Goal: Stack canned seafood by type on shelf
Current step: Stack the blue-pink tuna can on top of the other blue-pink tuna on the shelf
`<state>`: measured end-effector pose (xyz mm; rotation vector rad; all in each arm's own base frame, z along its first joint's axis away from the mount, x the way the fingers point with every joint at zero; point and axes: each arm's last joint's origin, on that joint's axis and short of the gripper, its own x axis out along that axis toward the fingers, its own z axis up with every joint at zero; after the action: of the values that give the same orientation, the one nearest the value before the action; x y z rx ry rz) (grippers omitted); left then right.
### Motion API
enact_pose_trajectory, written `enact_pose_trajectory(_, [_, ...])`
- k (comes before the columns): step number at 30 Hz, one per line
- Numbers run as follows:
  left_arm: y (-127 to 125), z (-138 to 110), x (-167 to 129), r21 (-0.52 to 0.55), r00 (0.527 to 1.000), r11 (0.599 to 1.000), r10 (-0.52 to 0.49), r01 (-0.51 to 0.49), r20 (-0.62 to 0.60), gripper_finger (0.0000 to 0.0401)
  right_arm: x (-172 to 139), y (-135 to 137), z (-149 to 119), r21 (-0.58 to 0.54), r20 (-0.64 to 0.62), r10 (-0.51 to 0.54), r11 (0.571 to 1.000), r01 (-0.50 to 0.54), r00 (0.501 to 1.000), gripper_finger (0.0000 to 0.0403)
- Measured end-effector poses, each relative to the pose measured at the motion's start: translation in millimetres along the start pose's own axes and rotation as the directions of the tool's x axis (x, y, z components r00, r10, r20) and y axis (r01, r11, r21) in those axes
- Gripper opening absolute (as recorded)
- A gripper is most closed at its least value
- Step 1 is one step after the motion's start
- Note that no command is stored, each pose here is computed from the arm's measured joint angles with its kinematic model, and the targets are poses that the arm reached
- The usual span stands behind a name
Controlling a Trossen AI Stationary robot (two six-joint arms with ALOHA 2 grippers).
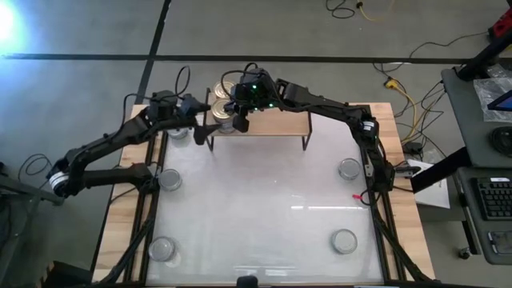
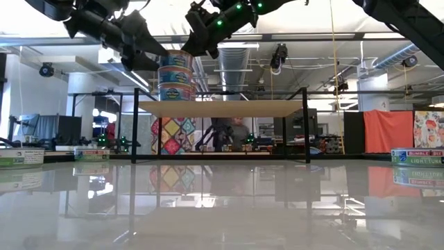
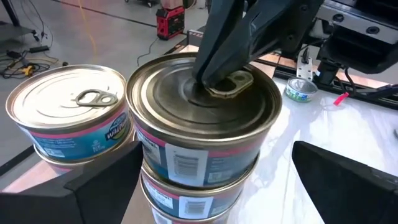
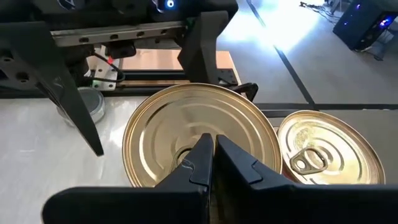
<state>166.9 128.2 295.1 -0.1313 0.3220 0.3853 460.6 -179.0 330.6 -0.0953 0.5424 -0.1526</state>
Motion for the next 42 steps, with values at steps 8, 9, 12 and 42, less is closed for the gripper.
enact_pose_trajectory(8, [-2,-3,-12,-0.006,0.998,0.999,0.052,-0.052,-0.039,0.0397,-30,2,19,-0.032,0.066,-0.026,0.999,0.029,0.997,0.0013])
enact_pose_trajectory(9, [-3,-3,-14,-0.006,0.997,0.998,0.066,-0.066,-0.042,0.0397,-39,2,24,-0.049,0.079,-0.030,0.998,0.034,0.996,0.0013])
enact_pose_trajectory(12, [-2,-4,-16,-0.011,0.994,0.995,0.099,-0.100,-0.052,0.0397,-65,4,35,-0.078,0.092,-0.033,0.996,0.040,0.995,0.0013])
enact_pose_trajectory(42, [7,-21,-3,-0.022,0.955,0.957,0.287,-0.290,-0.075,0.0382,-18,27,-11,-0.031,-0.186,-0.011,0.999,0.005,0.983,0.0013])
